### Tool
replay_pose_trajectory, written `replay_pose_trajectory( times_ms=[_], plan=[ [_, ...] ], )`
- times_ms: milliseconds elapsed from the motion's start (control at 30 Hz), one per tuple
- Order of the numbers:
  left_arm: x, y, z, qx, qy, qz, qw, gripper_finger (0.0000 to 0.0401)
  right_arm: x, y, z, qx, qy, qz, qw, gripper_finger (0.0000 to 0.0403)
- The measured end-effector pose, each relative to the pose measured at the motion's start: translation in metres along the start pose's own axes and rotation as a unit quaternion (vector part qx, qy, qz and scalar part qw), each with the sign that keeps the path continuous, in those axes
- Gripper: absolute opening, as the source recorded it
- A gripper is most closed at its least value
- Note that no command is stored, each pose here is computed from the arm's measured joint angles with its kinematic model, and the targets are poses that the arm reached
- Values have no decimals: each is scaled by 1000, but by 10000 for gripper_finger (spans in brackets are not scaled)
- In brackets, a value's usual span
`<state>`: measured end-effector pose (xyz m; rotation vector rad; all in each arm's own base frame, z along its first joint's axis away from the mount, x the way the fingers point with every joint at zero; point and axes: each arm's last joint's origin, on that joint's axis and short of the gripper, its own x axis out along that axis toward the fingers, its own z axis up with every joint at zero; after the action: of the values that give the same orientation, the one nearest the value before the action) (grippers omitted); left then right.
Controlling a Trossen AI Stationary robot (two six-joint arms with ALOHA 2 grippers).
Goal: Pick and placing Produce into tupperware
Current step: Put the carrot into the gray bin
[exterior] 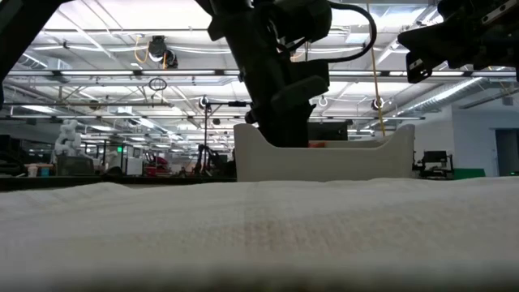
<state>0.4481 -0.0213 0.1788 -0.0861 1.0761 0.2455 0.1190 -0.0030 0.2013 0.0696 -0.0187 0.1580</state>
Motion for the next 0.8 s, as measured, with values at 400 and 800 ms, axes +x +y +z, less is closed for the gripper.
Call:
replay_pose_trajectory(
  times_ms=[400,800],
  plan=[
    [1,1,-7,-17,28,6,999,166,0,0,0,0,0,0,1000,0],
    [7,4,-10,-16,45,9,999,166,0,0,0,0,1,0,1000,0]
  ],
)
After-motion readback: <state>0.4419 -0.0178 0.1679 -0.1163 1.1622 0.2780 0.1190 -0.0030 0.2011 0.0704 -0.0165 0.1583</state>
